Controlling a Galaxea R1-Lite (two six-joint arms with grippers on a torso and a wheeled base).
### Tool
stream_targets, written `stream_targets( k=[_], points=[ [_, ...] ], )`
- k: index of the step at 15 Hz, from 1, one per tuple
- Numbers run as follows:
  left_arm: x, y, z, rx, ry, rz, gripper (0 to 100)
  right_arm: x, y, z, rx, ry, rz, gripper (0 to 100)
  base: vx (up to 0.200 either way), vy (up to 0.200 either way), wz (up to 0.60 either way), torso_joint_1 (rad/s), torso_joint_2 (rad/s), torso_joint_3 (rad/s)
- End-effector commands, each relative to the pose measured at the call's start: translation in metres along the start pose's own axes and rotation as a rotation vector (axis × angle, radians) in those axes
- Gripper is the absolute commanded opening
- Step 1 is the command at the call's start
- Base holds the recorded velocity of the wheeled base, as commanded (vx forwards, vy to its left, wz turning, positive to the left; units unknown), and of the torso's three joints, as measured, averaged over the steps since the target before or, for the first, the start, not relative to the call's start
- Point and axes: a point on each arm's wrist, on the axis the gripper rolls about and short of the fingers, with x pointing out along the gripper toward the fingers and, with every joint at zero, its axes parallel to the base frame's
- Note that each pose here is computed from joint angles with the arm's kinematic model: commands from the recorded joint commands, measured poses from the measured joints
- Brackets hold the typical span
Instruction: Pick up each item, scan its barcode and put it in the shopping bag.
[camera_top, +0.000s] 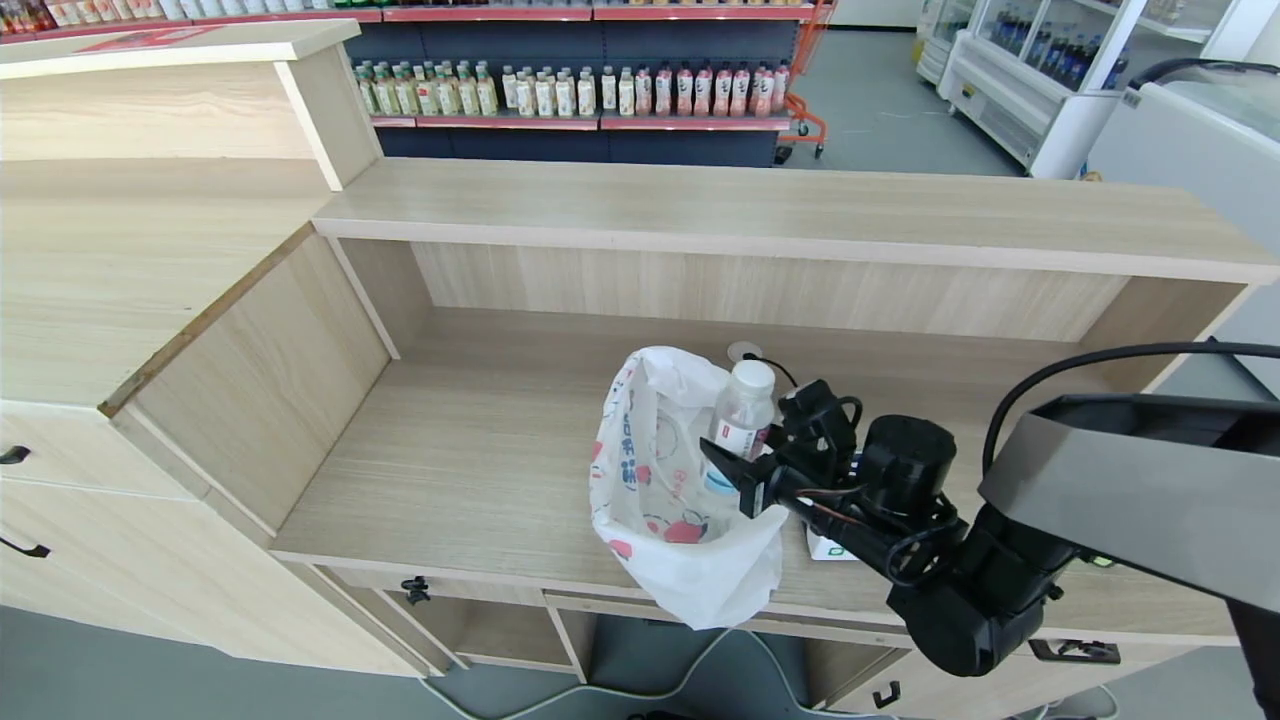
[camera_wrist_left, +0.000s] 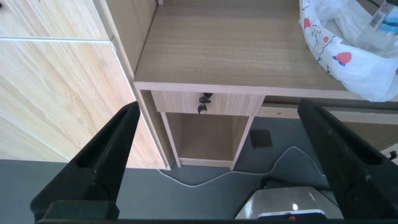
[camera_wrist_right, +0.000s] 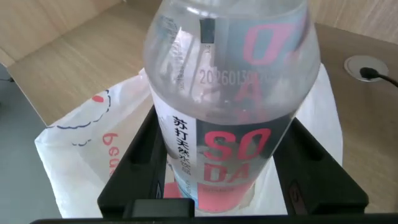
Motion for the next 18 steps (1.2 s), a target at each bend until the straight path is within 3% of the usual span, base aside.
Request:
stream_targets(
  k=[1, 11, 14, 18],
  points=[
    [0.000, 0.000, 0.000, 0.000, 0.000, -0.001, 100, 0.003, 0.002, -0.018, 0.007, 0.039, 0.017, 0, 0.000, 0.000, 0.00, 0.000, 0.00, 0.000],
    [0.000, 0.000, 0.000, 0.000, 0.000, -0.001, 100, 0.014, 0.010, -0.039, -0.023, 0.052, 0.046, 0, 0.000, 0.000, 0.00, 0.000, 0.00, 0.000],
    [0.000, 0.000, 0.000, 0.000, 0.000, -0.001, 100, 0.025, 0.008, -0.045, -0.115, 0.029, 0.043, 0, 0.000, 0.000, 0.00, 0.000, 0.00, 0.000],
    [0.000, 0.000, 0.000, 0.000, 0.000, -0.001, 100, 0.023, 0.008, -0.053, -0.145, 0.047, 0.070, 0, 0.000, 0.000, 0.00, 0.000, 0.00, 0.000]
  ],
)
